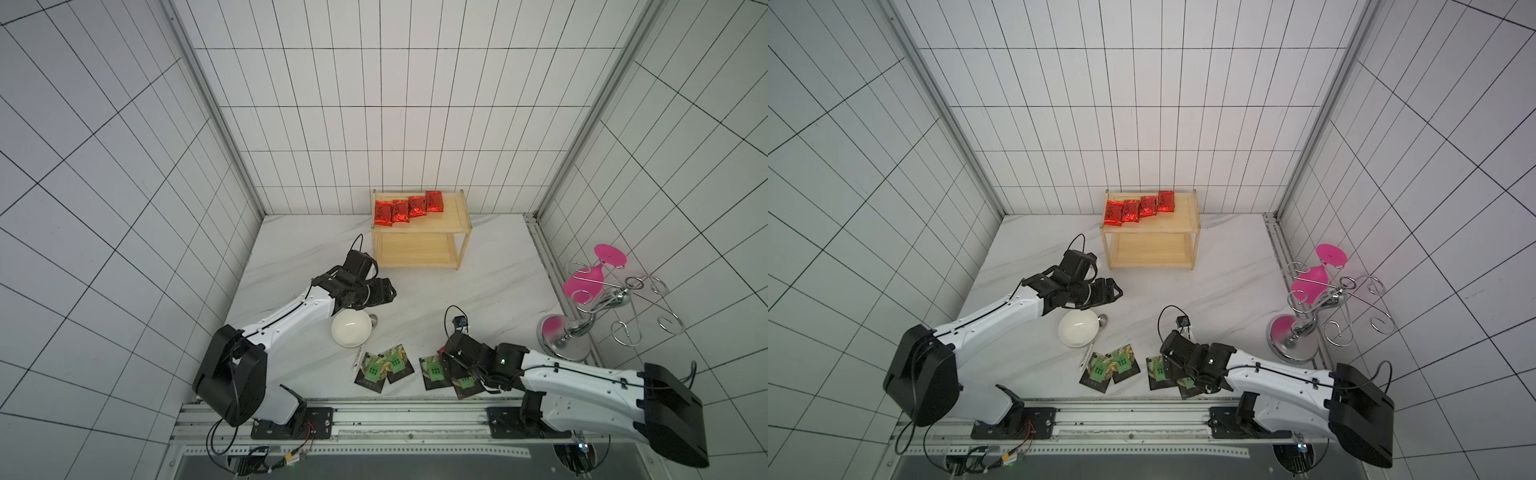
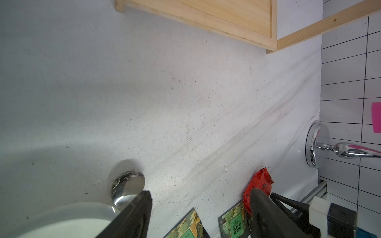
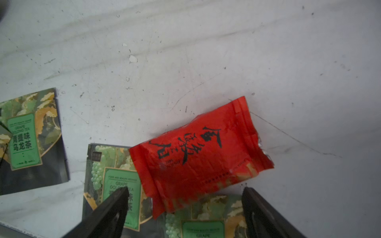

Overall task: Place the tea bags on the shelf by color
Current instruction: Pick up the tea bag from the center of the board.

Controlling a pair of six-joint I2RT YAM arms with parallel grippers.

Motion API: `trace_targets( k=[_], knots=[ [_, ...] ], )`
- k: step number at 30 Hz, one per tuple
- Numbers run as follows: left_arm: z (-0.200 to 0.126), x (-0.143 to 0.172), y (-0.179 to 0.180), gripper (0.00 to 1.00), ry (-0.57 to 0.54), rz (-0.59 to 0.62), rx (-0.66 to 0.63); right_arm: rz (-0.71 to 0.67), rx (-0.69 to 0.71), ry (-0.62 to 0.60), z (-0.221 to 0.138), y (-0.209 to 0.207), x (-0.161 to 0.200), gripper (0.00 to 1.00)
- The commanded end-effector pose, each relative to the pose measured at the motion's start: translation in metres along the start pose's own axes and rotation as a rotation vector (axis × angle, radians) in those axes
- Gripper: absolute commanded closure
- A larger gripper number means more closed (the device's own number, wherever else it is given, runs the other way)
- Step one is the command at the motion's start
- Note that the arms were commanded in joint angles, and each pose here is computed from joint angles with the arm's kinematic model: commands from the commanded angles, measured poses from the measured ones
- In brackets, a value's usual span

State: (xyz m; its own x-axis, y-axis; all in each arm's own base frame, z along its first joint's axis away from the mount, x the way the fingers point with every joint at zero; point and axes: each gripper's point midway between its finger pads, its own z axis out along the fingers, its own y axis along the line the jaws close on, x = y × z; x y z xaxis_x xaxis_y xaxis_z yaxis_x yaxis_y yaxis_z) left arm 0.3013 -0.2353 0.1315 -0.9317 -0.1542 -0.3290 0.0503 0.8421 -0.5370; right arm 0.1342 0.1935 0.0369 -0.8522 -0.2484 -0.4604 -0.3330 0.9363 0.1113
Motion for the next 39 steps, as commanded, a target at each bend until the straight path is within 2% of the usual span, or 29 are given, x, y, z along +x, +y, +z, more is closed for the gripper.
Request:
trace_targets(
  k=[1, 14, 24, 30, 39],
  knots=[
    [0.002, -0.006, -0.005, 0.21, -0.011, 0.005, 0.015, -0.003, -0.004, 0.002, 0.008, 0.001, -0.003, 0.15],
    [0.009, -0.006, -0.005, 0.24, 0.013, -0.005, 0.022, 0.02, -0.001, -0.058, 0.026, -0.013, -0.038, 0.35],
    [0.012, -0.003, -0.005, 0.25, 0.025, -0.012, 0.036, 0.065, -0.059, -0.106, 0.035, -0.014, -0.075, 0.23],
    [0.011, -0.003, -0.005, 0.25, 0.024, -0.011, 0.037, 0.153, -0.111, -0.12, 0.037, -0.022, -0.095, 0.18],
    [0.015, 0.001, -0.003, 0.25, 0.036, -0.022, 0.043, 0.214, -0.176, -0.128, 0.047, -0.023, -0.12, 0.16]
  ],
)
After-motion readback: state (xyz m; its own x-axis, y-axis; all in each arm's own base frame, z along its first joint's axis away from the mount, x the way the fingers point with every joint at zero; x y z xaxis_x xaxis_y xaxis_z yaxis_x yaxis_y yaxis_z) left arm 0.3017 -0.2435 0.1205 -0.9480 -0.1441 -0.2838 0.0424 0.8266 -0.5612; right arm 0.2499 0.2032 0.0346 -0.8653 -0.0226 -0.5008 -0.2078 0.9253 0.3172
